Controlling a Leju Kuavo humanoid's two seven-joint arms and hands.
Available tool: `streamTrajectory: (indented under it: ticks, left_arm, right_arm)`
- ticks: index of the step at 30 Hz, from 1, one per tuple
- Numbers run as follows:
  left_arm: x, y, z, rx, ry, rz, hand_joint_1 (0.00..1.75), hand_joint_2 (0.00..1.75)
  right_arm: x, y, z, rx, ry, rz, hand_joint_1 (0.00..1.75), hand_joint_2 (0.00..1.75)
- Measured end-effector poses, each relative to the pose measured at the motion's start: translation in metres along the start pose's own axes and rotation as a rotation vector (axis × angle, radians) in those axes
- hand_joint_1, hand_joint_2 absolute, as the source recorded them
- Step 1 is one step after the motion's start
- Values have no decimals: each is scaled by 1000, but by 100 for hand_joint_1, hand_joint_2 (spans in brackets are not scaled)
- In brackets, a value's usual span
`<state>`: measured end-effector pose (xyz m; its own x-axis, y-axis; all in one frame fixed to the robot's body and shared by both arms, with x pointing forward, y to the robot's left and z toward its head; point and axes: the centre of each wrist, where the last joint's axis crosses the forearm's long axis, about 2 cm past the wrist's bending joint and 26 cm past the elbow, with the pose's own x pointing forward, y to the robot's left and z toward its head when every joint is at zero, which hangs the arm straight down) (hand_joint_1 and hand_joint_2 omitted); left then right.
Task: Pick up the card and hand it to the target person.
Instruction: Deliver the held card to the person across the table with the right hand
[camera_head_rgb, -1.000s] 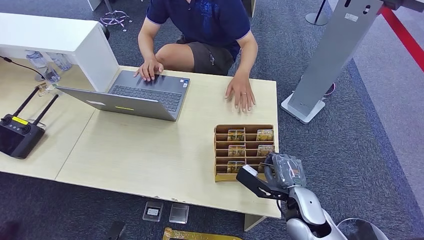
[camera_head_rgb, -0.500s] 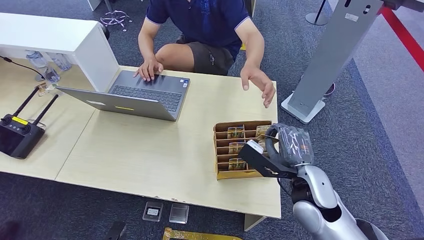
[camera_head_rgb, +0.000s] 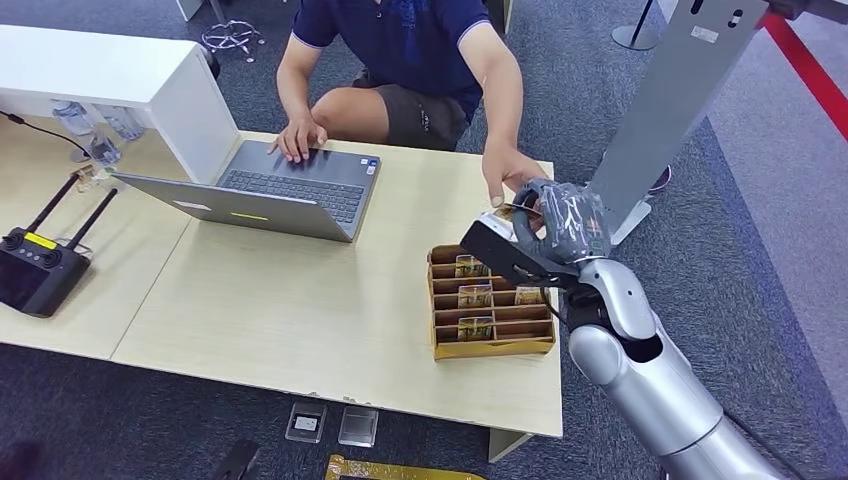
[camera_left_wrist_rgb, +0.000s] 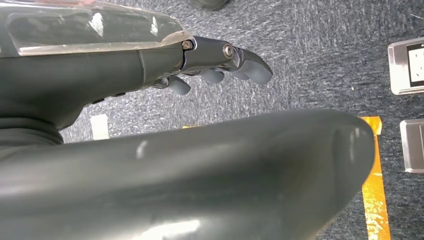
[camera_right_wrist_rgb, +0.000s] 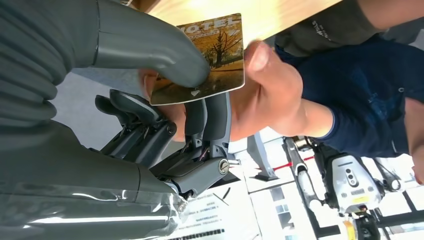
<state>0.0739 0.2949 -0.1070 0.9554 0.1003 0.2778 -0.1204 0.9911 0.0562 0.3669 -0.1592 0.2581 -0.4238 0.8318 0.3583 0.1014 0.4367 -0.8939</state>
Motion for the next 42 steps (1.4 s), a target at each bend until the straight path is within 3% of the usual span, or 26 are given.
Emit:
streamTrajectory:
  ticks: [8,12,24,33,42]
  left_arm:
    - [0,-1,0,-1,3,-11,0,0]
    - [0,-1,0,-4,3,-19,0,0]
    - [-1,-1,0,9,0,-27,0,0]
    - [-8,1,1,18,3,4,0,0]
    - [-11,3,1,32,21,34,0,0]
  right_arm:
    - [3,18,-21,12,13,42,175,175]
    - [3,25,-26,28,25,67,0,175]
    - [5,36,-31,49,37,96,0,175]
    - [14,25,-30,13,7,48,0,175]
    - [10,12,-2,-52,0,-99,0,175]
